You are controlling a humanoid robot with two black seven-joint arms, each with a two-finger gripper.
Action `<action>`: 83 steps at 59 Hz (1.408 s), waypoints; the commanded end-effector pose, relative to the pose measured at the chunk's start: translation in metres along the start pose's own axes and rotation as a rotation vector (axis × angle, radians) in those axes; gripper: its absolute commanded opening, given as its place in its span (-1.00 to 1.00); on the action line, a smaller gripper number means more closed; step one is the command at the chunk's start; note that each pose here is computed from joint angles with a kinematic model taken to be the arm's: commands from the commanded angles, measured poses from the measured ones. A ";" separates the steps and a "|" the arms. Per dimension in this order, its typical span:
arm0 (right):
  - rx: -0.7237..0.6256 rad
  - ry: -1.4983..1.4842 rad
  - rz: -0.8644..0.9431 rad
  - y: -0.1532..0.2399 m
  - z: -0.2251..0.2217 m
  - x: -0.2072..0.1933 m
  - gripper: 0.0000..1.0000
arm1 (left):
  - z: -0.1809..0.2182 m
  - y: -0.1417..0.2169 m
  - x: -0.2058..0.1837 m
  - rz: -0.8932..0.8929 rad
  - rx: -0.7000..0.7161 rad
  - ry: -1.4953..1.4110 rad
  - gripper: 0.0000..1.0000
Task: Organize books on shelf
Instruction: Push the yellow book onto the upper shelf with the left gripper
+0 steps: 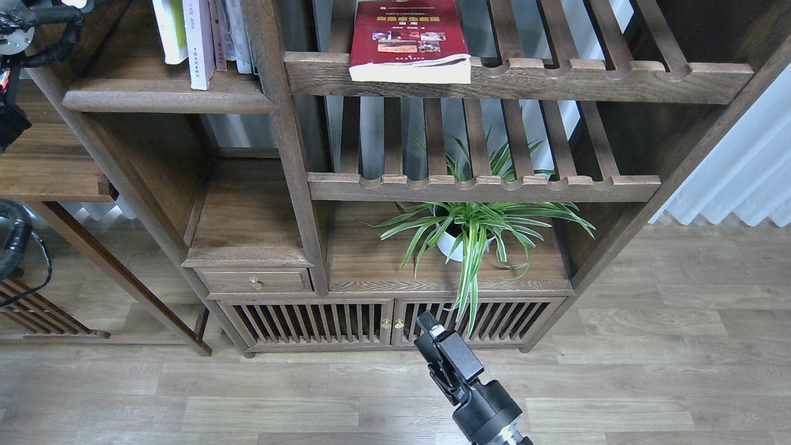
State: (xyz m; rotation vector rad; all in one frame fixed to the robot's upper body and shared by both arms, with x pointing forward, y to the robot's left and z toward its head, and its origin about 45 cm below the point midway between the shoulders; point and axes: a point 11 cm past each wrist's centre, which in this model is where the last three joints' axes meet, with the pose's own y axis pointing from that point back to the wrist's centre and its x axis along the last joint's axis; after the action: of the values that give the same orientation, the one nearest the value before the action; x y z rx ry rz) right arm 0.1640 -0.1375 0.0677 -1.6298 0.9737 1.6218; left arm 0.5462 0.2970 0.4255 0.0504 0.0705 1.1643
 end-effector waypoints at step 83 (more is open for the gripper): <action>0.029 -0.022 -0.021 -0.003 -0.007 -0.007 0.97 | -0.027 0.010 0.011 0.009 -0.028 -0.085 -0.31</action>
State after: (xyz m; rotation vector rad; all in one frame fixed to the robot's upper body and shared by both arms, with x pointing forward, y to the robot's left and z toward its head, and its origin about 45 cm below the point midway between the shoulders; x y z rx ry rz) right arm 0.1683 -0.1404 0.0738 -1.6018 0.9643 1.6019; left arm 0.5390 0.3121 0.3987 0.0778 -0.0215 1.1714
